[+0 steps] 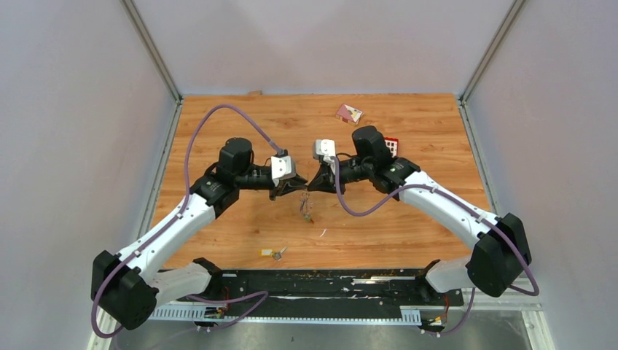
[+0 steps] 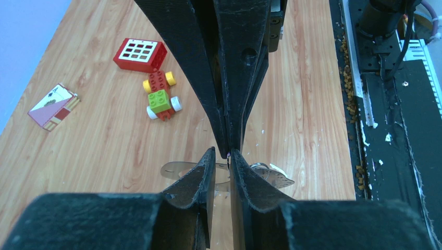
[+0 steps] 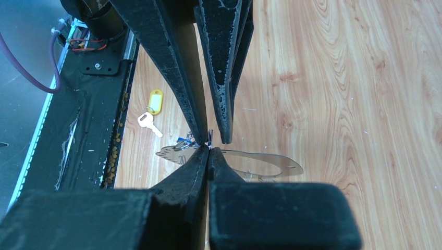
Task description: Put the keys on the keyring
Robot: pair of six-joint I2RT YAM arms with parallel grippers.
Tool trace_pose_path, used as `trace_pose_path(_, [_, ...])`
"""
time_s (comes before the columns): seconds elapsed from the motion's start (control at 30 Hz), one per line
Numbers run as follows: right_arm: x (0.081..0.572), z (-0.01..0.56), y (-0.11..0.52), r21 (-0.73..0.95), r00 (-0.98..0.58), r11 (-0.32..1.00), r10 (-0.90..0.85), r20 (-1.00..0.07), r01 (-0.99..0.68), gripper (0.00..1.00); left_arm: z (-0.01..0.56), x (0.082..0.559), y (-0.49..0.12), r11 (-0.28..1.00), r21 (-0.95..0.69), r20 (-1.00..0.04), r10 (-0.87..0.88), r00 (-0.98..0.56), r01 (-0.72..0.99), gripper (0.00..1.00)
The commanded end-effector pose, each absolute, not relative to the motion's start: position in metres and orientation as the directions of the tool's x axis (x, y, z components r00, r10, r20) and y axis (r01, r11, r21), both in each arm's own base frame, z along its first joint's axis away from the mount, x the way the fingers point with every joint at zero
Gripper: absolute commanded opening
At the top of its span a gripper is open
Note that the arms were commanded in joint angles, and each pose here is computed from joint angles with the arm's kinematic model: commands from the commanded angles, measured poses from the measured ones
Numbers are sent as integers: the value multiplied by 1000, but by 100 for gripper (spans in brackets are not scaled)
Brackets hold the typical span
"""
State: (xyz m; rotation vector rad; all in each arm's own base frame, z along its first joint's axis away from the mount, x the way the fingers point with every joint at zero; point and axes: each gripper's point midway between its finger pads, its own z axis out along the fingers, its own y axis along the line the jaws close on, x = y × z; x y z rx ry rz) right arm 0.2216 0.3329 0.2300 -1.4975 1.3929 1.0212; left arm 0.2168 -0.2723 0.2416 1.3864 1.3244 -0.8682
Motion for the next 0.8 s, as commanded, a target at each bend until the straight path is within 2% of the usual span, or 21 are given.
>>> trace_pose_path(0.0, [218, 263, 334, -93, 104, -62, -216, -971, -994, 0, 251, 218, -272, 86, 196, -958, 228, 172, 977, 24])
trace_pose_path(0.23, [217, 265, 332, -73, 85, -69, -196, -977, -995, 0, 250, 215, -270, 64, 200, -961, 206, 183, 978, 29])
trace_pose_path(0.4, [217, 264, 331, -70, 82, -68, -194, -978, -995, 0, 245, 214, -269, 55, 209, -957, 215, 193, 976, 28])
trace_pose_path(0.47, [217, 264, 332, -67, 80, -72, -194, -978, -995, 0, 245, 215, -270, 55, 208, -958, 214, 192, 977, 26])
trace_pose_path(0.63, [216, 264, 332, -63, 77, -79, -193, -978, -995, 0, 243, 217, -271, 56, 199, -959, 217, 183, 978, 13])
trace_pose_path(0.77, [216, 265, 332, -65, 79, -79, -191, -978, -995, 0, 238, 217, -271, 55, 190, -959, 225, 174, 980, 13])
